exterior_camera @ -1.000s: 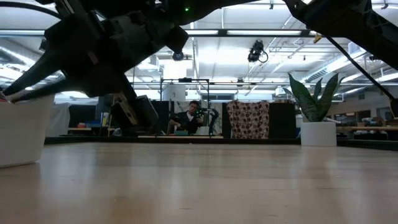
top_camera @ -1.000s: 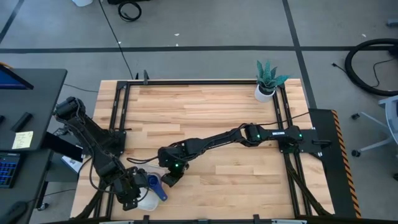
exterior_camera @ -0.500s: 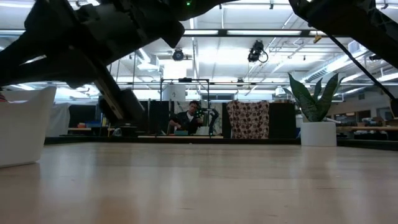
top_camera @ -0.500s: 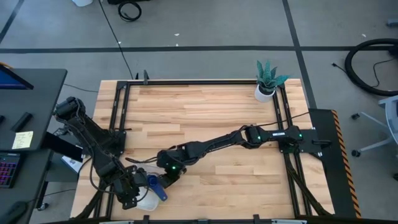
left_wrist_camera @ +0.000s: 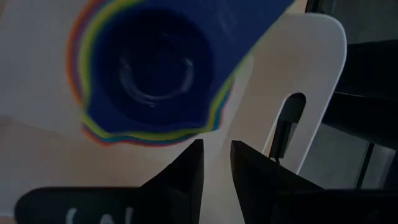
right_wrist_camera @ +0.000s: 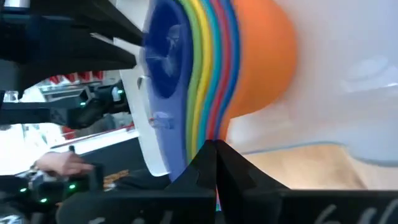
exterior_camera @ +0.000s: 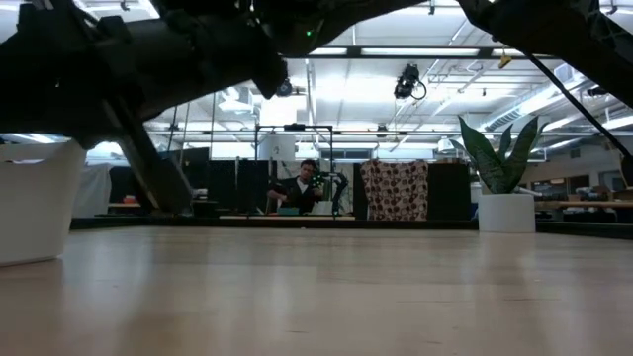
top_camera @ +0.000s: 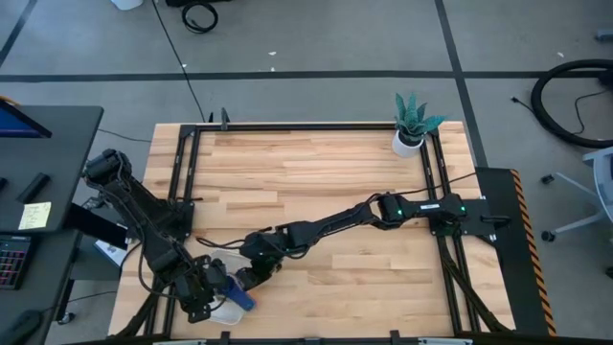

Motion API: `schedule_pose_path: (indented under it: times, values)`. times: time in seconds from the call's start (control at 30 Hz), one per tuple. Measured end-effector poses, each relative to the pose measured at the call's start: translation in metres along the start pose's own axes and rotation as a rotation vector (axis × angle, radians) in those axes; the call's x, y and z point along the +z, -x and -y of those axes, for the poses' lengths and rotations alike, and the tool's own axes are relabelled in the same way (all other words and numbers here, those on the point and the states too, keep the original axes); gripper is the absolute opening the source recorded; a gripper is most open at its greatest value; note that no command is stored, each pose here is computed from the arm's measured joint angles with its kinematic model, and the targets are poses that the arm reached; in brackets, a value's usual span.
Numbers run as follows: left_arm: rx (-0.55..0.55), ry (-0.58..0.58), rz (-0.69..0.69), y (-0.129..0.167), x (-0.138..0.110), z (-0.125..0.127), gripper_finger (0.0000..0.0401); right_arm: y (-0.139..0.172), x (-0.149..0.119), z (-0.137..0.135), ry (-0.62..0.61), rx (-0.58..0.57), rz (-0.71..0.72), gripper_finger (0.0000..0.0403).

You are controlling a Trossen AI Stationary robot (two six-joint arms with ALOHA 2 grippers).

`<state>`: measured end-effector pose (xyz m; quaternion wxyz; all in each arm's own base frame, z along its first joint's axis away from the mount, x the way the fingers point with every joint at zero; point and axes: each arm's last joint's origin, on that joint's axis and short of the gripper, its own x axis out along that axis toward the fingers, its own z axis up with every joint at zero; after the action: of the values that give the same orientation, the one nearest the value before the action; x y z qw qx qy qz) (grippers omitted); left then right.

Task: Nest measuring cups in basket
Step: Put the nested measuring cups into the white bin

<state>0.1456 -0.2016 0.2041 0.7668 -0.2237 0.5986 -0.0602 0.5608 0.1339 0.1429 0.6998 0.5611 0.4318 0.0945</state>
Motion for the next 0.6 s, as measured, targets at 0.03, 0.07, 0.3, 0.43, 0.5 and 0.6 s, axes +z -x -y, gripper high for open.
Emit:
schedule_pose_path:
  times: [0.03,0.07,0.3,0.43,0.5,0.6]
  values:
    - [-0.003,0.000,-0.008,0.000,0.000,0.000,0.0084,-0.001,0.000,0.001,-0.004,0.003,-0.001,0.0001]
    - [-0.006,0.000,-0.014,0.000,0.000,0.000,0.0084,-0.002,0.000,0.002,-0.003,0.010,-0.002,0.0001]
    - [-0.005,0.000,-0.019,0.000,-0.001,0.000,0.0084,0.001,0.008,0.003,0.011,0.027,0.030,0.0000]
    - [-0.005,0.001,-0.019,0.000,-0.001,0.000,0.0084,0.006,0.014,0.001,0.040,0.041,0.044,0.0000]
    - [-0.004,0.003,-0.020,0.000,-0.001,0.000,0.0084,0.008,0.017,0.000,0.048,0.040,0.049,0.0000]
    - [-0.003,0.002,-0.021,0.000,-0.001,0.000,0.0084,0.016,0.020,-0.002,0.059,0.022,0.051,0.0000]
